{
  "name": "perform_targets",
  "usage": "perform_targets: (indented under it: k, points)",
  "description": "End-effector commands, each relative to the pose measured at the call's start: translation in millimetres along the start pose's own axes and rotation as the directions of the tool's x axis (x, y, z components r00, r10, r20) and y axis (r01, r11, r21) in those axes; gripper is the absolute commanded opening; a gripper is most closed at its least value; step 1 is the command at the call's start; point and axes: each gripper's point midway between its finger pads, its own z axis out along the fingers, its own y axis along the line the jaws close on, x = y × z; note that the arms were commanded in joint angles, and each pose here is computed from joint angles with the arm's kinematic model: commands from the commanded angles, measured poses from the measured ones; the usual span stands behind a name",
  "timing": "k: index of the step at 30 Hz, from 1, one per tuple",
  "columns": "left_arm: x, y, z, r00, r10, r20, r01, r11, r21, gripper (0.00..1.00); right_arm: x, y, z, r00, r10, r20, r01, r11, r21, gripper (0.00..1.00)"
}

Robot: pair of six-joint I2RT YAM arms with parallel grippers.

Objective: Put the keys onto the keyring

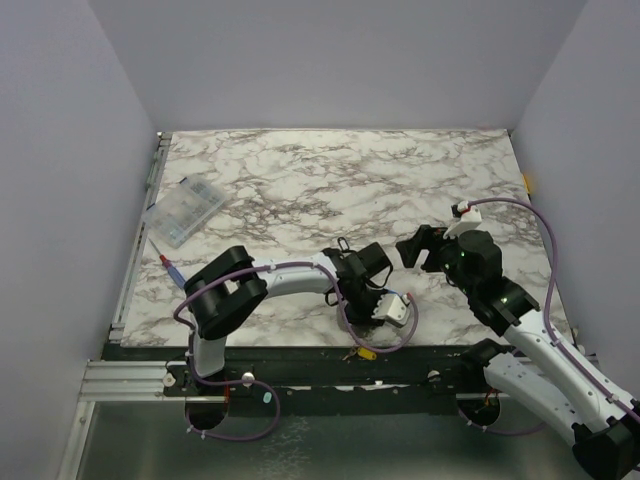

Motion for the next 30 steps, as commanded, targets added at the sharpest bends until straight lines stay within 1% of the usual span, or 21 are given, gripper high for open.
perform_targets:
  k: [1,6,13,14,16,17,18,20,24,30]
  points:
    - [-1,3,9,0.997,-0.078,-0.007,0.078,0.997,0.017,0.33,2,1,-1,1.000,0.006,0.000,-0.006,1.000,-0.014,0.85]
    - [-3,7,10,0.991,-0.134,-0.014,0.134,0.991,0.009,0.35,3,0,-2,1.000,0.007,0.004,-0.007,1.000,-0.012,0.85]
    - [3,5,19,0.982,-0.186,-0.029,0.187,0.982,0.029,0.34,2,-1,-3,1.000,0.008,0.010,-0.008,1.000,-0.007,0.85]
    - [5,5,20,0.981,-0.190,-0.034,0.191,0.981,0.029,0.32,2,-2,-3,1.000,0.008,0.009,-0.008,1.000,-0.006,0.85]
    - [10,6,23,0.979,-0.200,-0.041,0.201,0.979,0.019,0.24,3,-2,-3,1.000,0.008,0.010,-0.008,1.000,-0.004,0.85]
    - [11,7,24,0.978,-0.204,-0.039,0.204,0.979,0.012,0.18,3,-3,-3,1.000,0.009,0.011,-0.009,1.000,-0.002,0.85]
    - [11,7,25,0.979,-0.202,-0.036,0.202,0.979,0.008,0.11,3,-3,-3,1.000,0.008,0.010,-0.008,1.000,-0.001,0.85]
    - [10,7,25,0.981,-0.194,-0.017,0.194,0.981,0.004,0.01,3,-3,-3,1.000,0.007,0.010,-0.007,1.000,0.001,0.85]
    - [-1,12,16,0.977,-0.204,0.055,0.205,0.978,-0.024,0.00,2,-4,-4,1.000,0.008,0.013,-0.008,1.000,0.005,0.85]
    - [-9,11,-3,0.966,-0.224,0.130,0.235,0.970,-0.070,0.00,-1,-4,-5,1.000,0.006,0.022,-0.006,1.000,0.007,0.85]
